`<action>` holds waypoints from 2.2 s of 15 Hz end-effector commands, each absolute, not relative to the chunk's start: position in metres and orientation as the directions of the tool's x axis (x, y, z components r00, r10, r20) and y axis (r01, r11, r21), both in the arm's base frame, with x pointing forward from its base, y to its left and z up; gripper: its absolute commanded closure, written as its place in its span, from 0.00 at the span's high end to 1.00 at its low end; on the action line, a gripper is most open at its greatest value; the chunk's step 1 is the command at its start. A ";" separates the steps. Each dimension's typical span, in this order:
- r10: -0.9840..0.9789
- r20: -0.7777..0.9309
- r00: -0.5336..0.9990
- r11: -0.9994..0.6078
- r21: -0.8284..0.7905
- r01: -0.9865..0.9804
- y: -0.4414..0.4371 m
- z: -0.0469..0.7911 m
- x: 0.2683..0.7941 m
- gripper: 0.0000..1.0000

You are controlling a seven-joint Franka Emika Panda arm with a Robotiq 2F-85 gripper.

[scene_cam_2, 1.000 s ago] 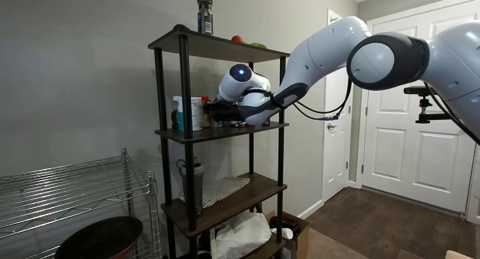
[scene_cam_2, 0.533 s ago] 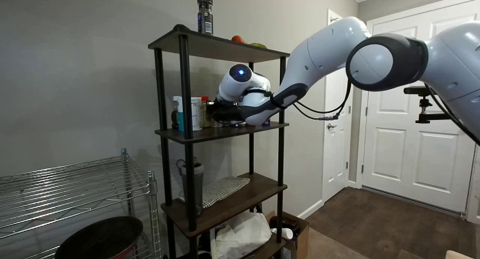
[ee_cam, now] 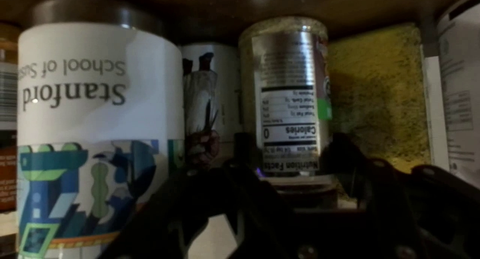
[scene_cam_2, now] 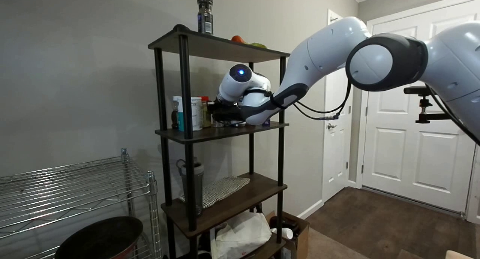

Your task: Remove the spice shaker from the second shelf and put it on the first shelf to the left

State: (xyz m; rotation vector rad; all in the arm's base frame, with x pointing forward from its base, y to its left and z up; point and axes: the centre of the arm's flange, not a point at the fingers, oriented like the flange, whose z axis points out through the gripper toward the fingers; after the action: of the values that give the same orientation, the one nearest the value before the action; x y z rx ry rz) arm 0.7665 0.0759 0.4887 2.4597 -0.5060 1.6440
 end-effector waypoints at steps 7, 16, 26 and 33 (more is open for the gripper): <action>-0.185 0.921 0.344 -0.950 -0.078 -0.302 0.076 0.523 0.698 0.31; -0.171 0.908 0.381 -0.964 -0.074 -0.257 0.072 0.530 0.653 0.31; -0.169 0.890 0.422 -0.961 -0.054 -0.272 0.055 0.515 0.614 0.31; -0.199 0.885 0.422 -0.948 -0.064 -0.312 0.033 0.513 0.597 0.31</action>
State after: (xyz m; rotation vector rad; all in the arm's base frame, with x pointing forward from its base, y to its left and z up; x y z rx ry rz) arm 0.6239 0.0400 0.5078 2.5635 -0.4213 1.5409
